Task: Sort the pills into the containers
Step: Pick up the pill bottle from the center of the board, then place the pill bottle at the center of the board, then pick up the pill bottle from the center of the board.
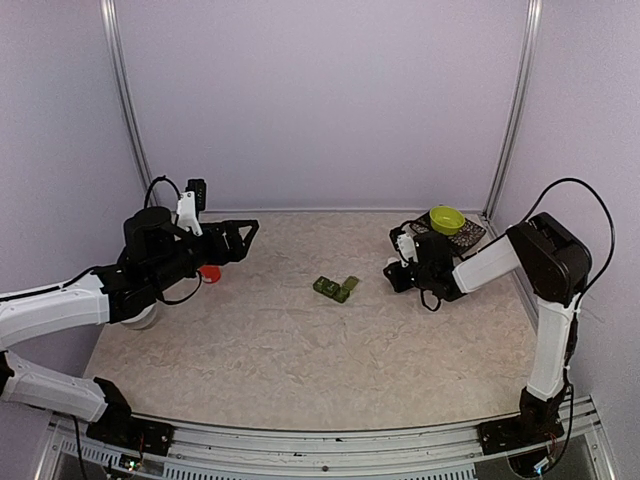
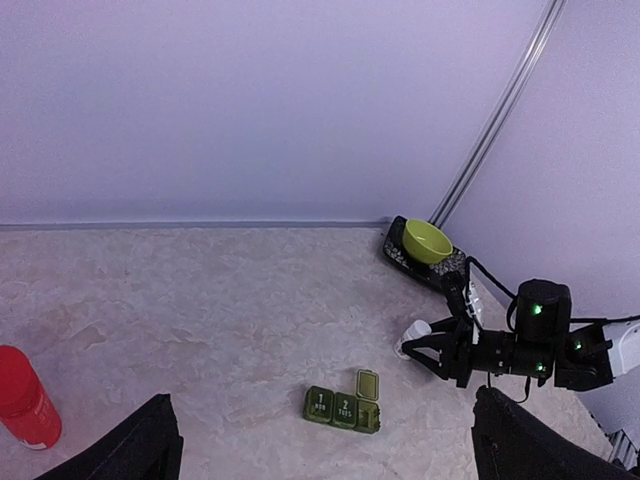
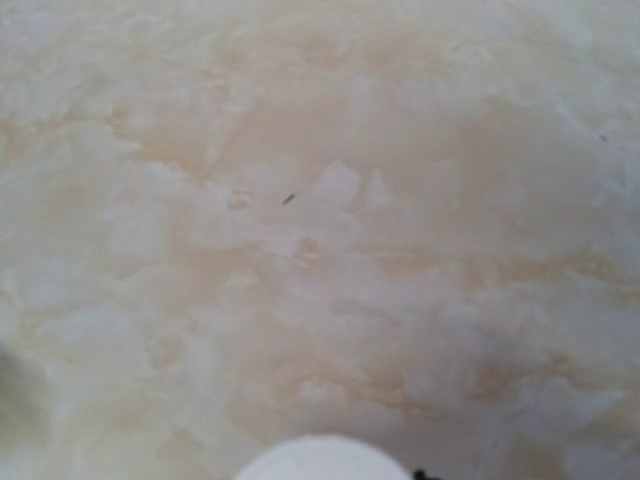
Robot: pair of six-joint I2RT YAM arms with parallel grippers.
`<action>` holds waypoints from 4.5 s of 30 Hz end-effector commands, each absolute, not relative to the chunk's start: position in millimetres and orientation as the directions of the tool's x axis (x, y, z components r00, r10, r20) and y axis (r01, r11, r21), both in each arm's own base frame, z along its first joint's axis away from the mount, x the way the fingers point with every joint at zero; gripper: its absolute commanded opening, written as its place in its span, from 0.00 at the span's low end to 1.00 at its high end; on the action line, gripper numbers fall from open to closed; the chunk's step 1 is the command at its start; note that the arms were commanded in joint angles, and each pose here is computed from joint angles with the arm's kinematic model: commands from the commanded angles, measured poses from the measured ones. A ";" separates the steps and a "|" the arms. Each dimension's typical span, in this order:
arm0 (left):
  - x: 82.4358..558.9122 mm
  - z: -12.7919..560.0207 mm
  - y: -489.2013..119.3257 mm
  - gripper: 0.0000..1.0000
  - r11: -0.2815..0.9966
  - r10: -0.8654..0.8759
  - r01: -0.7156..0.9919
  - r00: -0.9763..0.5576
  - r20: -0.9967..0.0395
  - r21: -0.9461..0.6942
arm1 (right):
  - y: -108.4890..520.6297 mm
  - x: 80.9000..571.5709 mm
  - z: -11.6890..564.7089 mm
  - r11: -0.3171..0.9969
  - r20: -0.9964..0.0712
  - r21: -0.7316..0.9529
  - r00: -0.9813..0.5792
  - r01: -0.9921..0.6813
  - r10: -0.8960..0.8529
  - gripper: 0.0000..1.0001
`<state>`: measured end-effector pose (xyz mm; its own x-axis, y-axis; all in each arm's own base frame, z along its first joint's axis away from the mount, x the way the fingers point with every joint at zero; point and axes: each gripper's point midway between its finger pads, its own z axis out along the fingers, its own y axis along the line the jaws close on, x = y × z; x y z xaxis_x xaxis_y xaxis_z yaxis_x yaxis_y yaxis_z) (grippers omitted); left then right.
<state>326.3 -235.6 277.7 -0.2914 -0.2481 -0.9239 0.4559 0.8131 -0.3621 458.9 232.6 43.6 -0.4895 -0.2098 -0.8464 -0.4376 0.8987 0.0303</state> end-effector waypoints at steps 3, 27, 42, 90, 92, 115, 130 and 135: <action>327.2 280.3 -234.1 0.99 0.841 -0.177 0.449 -0.302 -0.937 -0.303 | 247.4 433.4 85.1 0.863 -0.865 0.047 -0.453 -0.503 -0.217 0.23; 297.0 269.4 -217.4 0.99 0.848 -0.127 0.457 -0.313 -0.941 -0.267 | 417.5 252.8 59.4 0.465 -0.810 -0.102 -0.198 -0.879 -0.552 0.29; 293.6 268.3 -205.1 0.99 0.879 -0.109 0.415 -0.304 -0.946 -0.235 | 414.4 247.2 46.3 0.454 -0.794 -0.111 -0.196 -0.884 -0.576 0.55; 281.5 117.4 -394.4 0.87 0.714 0.443 0.696 -0.531 -0.723 -0.074 | 252.0 254.4 199.5 0.842 -0.933 -0.128 -0.225 -0.525 -0.282 1.00; 278.7 109.9 -393.3 0.85 0.716 0.462 0.695 -0.539 -0.704 -0.063 | 252.4 254.9 198.1 0.842 -0.931 -0.129 -0.228 -0.525 -0.285 1.00; 257.0 68.6 -406.3 0.60 0.661 0.546 0.740 -0.590 -0.595 -0.126 | 254.4 263.2 187.9 0.847 -0.912 -0.167 -0.247 -0.505 -0.328 1.00; 256.5 61.9 -409.4 0.31 0.654 0.554 0.744 -0.592 -0.585 -0.132 | 254.4 263.4 182.0 0.846 -0.908 -0.163 -0.259 -0.507 -0.330 1.00; 256.0 63.0 -411.0 0.21 0.648 0.555 0.749 -0.588 -0.588 -0.137 | 254.6 262.1 178.3 0.842 -0.906 -0.159 -0.263 -0.515 -0.332 1.00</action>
